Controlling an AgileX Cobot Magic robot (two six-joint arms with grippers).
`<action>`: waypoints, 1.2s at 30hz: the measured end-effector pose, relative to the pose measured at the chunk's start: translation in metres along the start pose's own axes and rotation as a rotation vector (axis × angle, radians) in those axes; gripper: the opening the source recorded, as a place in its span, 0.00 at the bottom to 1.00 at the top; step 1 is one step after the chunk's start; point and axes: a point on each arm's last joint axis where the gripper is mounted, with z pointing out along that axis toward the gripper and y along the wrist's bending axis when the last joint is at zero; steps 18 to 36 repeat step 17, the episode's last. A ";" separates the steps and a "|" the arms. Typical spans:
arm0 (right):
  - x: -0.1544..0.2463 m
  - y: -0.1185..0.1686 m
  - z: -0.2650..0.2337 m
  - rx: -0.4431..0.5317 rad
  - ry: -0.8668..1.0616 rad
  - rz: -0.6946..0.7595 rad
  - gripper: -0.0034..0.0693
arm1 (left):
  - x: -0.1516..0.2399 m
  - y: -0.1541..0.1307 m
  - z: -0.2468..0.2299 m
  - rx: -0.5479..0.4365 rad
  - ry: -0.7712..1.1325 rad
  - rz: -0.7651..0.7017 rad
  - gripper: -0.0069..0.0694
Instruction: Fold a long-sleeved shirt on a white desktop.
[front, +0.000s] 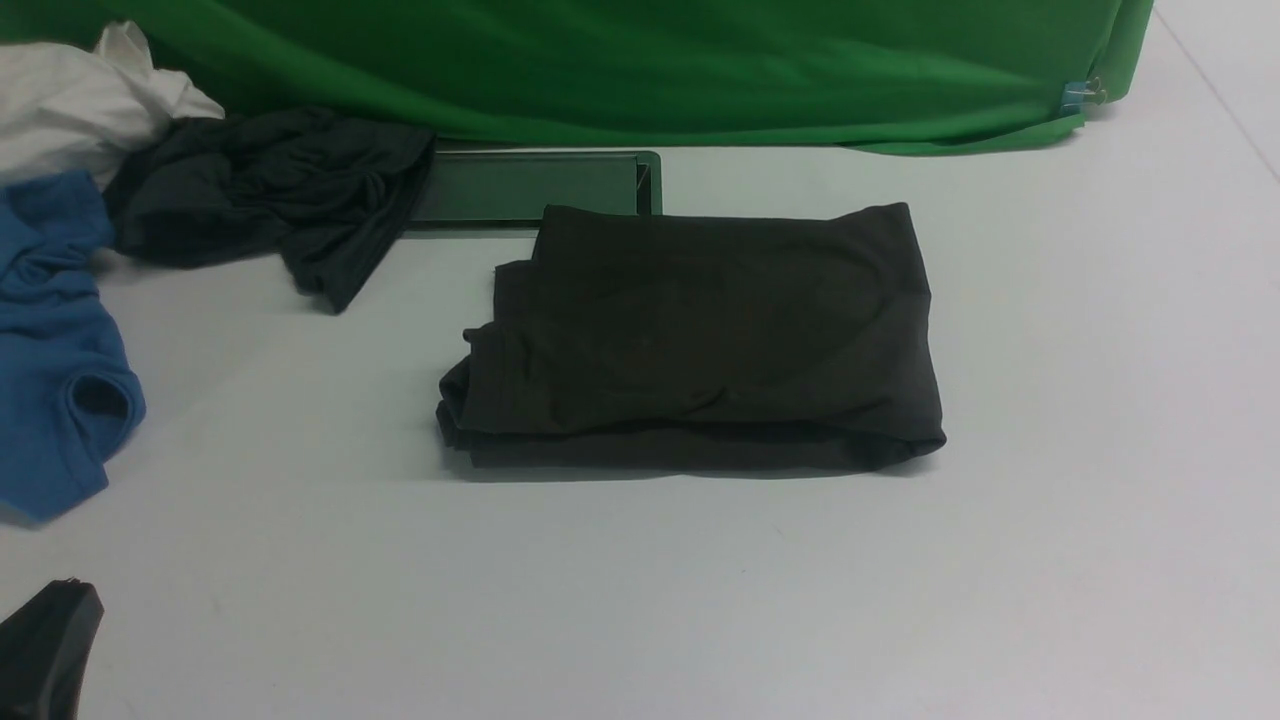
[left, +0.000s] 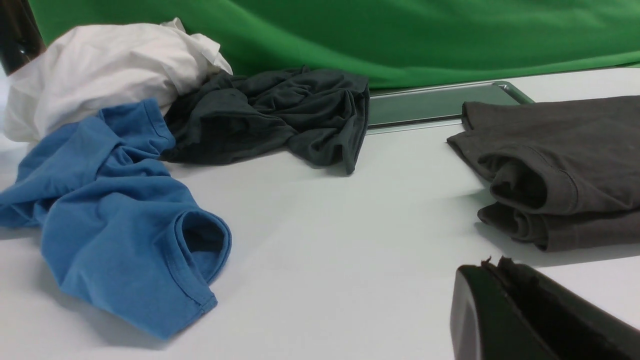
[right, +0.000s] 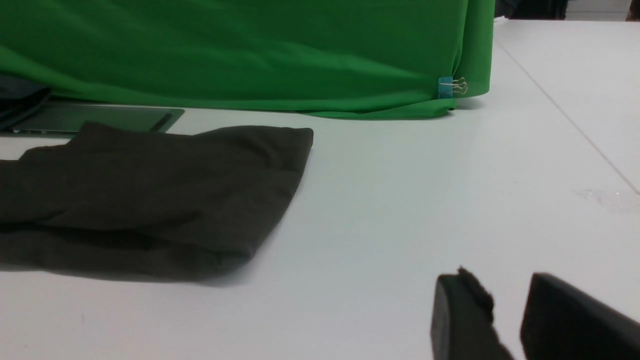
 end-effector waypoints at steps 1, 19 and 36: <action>0.000 0.000 0.000 0.000 0.000 0.000 0.31 | 0.000 0.000 0.000 0.000 0.000 0.000 0.11; 0.000 0.000 0.000 0.000 0.000 0.000 0.37 | 0.000 0.000 0.000 0.000 0.000 0.000 0.11; 0.000 0.000 0.000 0.000 0.000 0.000 0.37 | 0.000 0.000 0.000 0.000 0.000 0.000 0.11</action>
